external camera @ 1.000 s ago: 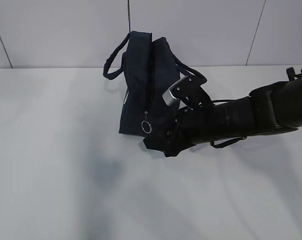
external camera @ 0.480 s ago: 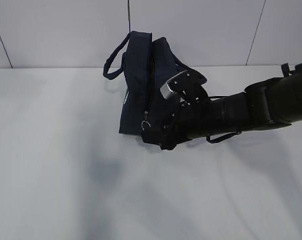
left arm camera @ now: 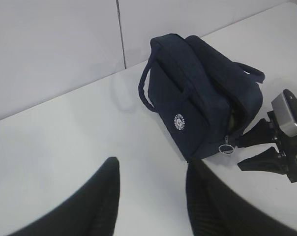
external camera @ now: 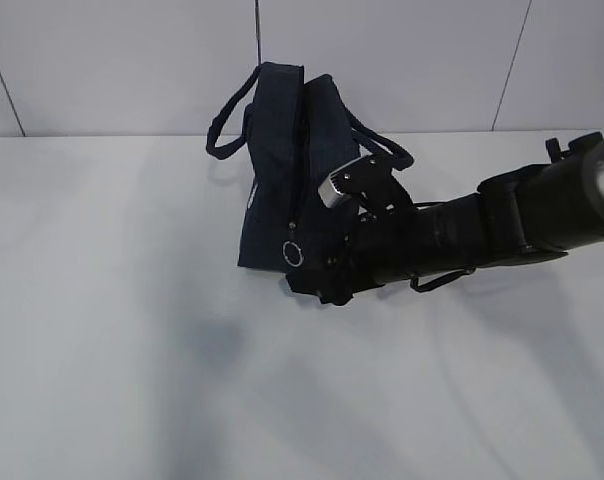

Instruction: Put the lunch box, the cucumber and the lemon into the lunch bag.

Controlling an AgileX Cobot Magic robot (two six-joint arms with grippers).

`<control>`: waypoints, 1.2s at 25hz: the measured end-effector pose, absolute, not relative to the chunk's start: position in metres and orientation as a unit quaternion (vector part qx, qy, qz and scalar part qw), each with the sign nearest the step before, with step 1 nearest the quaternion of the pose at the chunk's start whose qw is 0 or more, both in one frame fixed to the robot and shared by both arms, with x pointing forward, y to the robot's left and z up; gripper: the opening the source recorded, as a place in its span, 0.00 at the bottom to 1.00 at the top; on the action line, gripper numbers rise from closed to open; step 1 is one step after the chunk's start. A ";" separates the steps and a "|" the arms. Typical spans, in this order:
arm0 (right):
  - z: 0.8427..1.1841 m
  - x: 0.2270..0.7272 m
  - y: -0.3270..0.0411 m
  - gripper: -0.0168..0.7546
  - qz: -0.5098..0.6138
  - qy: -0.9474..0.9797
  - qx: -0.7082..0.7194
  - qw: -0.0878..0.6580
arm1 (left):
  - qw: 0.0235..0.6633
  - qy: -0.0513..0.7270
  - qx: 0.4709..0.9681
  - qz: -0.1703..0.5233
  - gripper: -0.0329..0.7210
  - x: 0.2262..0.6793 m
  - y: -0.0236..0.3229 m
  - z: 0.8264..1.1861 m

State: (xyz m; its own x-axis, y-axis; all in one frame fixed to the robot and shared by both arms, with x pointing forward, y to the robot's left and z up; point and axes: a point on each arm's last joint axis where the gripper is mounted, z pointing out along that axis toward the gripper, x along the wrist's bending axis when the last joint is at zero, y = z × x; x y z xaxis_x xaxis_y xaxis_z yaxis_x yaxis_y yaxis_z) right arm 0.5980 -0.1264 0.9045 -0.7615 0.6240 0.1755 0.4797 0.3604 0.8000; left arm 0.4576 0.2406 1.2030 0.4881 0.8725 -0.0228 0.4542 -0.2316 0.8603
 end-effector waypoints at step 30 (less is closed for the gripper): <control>0.898 0.621 -0.114 0.39 0.482 0.803 0.345 0.057 | 0.432 0.444 0.747 0.243 0.44 0.458 0.241 1.203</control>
State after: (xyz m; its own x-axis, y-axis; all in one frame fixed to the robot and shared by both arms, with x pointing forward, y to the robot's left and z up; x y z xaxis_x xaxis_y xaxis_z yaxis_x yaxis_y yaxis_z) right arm 0.6212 -0.1142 0.8975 -0.7549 0.6099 0.2412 0.4997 0.2966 0.8139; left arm 0.4576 0.2407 1.2029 0.4878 0.8727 -0.0213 0.4540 -0.2328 0.8600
